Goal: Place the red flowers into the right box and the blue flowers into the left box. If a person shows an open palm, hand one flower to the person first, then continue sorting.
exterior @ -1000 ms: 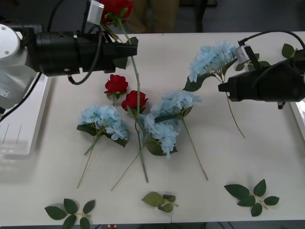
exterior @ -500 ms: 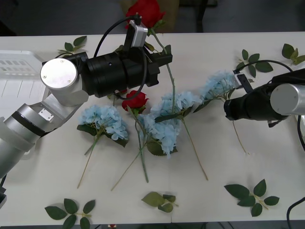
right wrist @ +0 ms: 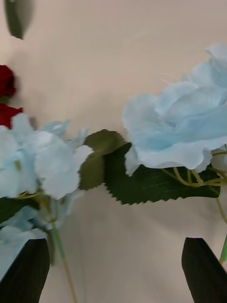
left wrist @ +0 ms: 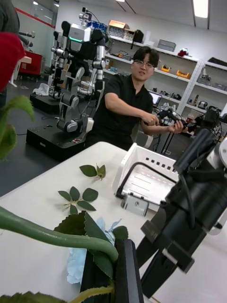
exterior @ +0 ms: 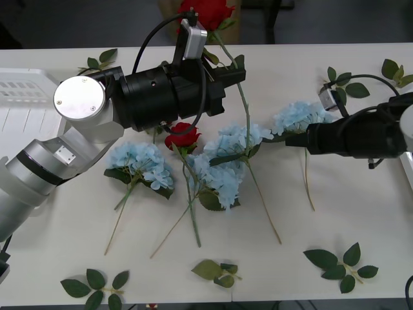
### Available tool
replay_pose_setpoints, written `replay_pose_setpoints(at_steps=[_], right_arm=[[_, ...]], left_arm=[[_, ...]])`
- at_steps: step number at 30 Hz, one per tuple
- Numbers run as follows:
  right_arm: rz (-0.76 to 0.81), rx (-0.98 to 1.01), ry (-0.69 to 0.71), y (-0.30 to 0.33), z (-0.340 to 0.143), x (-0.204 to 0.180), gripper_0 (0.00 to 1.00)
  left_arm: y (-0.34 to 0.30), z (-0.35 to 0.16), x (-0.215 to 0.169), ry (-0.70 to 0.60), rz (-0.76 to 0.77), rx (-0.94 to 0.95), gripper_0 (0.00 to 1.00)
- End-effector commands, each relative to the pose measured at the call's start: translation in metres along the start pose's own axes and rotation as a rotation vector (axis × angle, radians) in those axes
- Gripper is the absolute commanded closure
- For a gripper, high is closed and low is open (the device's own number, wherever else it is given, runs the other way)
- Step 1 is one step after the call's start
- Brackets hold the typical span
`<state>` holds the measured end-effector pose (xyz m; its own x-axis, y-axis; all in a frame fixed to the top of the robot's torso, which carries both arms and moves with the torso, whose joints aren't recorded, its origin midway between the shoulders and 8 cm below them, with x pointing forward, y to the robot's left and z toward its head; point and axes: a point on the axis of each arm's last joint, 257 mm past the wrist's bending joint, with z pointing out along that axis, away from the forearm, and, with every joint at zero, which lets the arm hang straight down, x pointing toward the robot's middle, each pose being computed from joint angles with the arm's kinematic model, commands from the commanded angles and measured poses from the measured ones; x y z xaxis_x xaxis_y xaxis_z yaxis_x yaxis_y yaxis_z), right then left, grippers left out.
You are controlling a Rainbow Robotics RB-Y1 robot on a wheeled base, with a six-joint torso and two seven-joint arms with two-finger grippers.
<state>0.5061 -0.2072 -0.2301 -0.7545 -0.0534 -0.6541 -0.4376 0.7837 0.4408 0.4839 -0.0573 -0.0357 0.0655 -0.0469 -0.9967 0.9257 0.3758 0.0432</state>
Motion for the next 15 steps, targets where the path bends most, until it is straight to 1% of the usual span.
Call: replay_pose_setpoints(at_steps=[1, 6, 8, 13, 15], right_arm=[[-0.132, -0.062, -0.059, -0.001, -0.058, -0.024, 0.19], [-0.189, -0.251, -0.141, 0.034, -0.095, -0.027, 0.19], [-0.206, -0.327, -0.177, 0.051, -0.101, -0.026, 0.19], [-0.288, -0.439, -0.236, 0.081, -0.096, -0.02, 0.19], [-0.314, -0.466, -0.247, 0.09, -0.089, -0.017, 0.17]], left_arm=[[-0.029, 0.011, -0.009, -0.027, -0.05, 0.06, 1.0], [-0.032, 0.012, -0.008, -0.027, -0.054, 0.065, 1.0], [-0.033, 0.014, -0.008, -0.03, -0.057, 0.067, 1.0], [-0.037, 0.018, -0.012, -0.039, -0.055, 0.074, 1.0], [-0.038, 0.021, -0.014, -0.044, -0.052, 0.078, 1.0]])
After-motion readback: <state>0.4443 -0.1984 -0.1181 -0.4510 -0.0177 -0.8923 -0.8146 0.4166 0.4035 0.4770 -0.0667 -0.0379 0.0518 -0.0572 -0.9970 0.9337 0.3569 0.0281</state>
